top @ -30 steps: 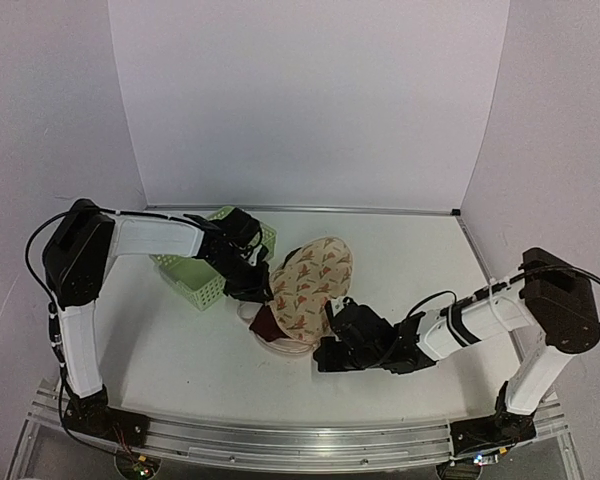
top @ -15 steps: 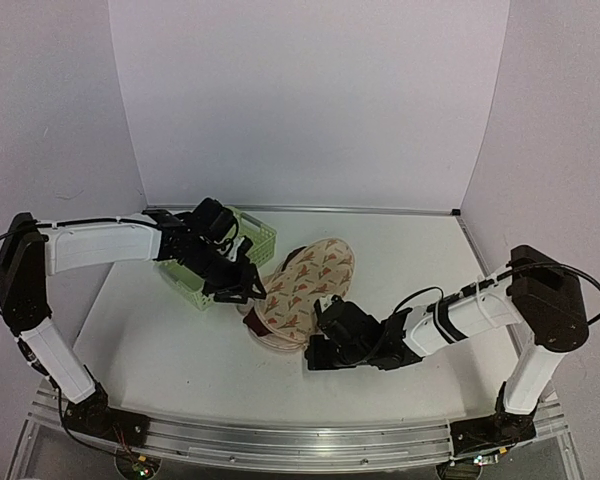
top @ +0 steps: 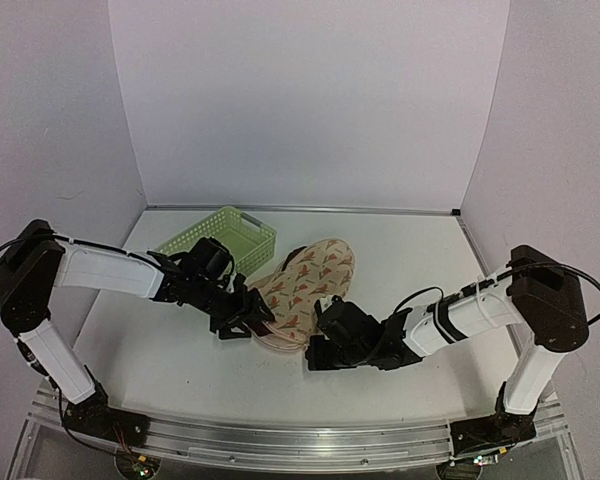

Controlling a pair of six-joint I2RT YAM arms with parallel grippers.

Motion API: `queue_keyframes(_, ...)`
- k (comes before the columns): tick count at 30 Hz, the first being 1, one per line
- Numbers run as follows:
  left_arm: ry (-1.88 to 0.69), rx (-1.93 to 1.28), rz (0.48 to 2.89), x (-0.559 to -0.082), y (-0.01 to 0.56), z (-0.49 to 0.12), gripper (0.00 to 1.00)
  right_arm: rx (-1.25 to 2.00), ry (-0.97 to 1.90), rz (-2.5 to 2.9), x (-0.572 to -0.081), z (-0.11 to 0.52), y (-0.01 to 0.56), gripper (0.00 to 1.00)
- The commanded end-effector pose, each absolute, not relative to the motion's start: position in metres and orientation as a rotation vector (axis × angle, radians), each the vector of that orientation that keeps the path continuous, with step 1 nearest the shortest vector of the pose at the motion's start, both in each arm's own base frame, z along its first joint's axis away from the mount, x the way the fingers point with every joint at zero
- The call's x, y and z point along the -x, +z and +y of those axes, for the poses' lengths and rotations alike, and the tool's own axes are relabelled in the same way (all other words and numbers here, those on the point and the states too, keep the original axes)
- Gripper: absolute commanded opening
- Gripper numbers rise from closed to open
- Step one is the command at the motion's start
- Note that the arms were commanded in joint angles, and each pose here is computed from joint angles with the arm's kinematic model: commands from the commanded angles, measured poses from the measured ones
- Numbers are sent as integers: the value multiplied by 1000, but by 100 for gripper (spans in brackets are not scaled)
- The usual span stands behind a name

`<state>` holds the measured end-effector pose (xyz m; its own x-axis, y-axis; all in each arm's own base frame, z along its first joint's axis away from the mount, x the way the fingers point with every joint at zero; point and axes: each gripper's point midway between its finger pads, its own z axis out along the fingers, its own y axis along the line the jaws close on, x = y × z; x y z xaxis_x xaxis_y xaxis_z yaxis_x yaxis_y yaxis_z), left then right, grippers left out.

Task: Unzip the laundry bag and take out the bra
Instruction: Hold the laundry bag at the center of the board.

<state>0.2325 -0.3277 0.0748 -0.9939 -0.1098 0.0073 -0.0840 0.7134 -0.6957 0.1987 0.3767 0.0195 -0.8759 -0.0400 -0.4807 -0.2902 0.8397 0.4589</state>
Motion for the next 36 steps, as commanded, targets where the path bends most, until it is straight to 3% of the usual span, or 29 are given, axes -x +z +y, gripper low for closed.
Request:
queue_keyframes(1, -1370, 308, 2752, -246, 88, -347, 76, 235, 739, 2519, -204, 382, 26, 0)
queue_keyframes(11, -1406, 482, 2745, -244, 70, -344, 81, 218, 732, 2511, -204, 376, 27, 0)
queue_keyframes(19, -1428, 512, 2758, -244, 61, -350, 75, 223, 742, 2506, -204, 377, 29, 0)
queue_keyframes(22, -1432, 515, 2754, -245, 59, -350, 64, 225, 743, 2508, -204, 378, 29, 0)
queue_keyframes(25, -1441, 509, 2745, -246, 59, -351, 42, 224, 744, 2511, -204, 377, 28, 0)
queue_keyframes(30, -1450, 502, 2743, -246, 59, -352, 17, 224, 745, 2510, -203, 377, 29, 0)
queue_keyframes(32, -1450, 504, 2741, -246, 59, -352, 2, 222, 744, 2510, -203, 377, 28, 0)
queue_keyframes(36, -1451, 500, 2734, -246, 60, -351, 0, 218, 740, 2511, -203, 374, 28, 0)
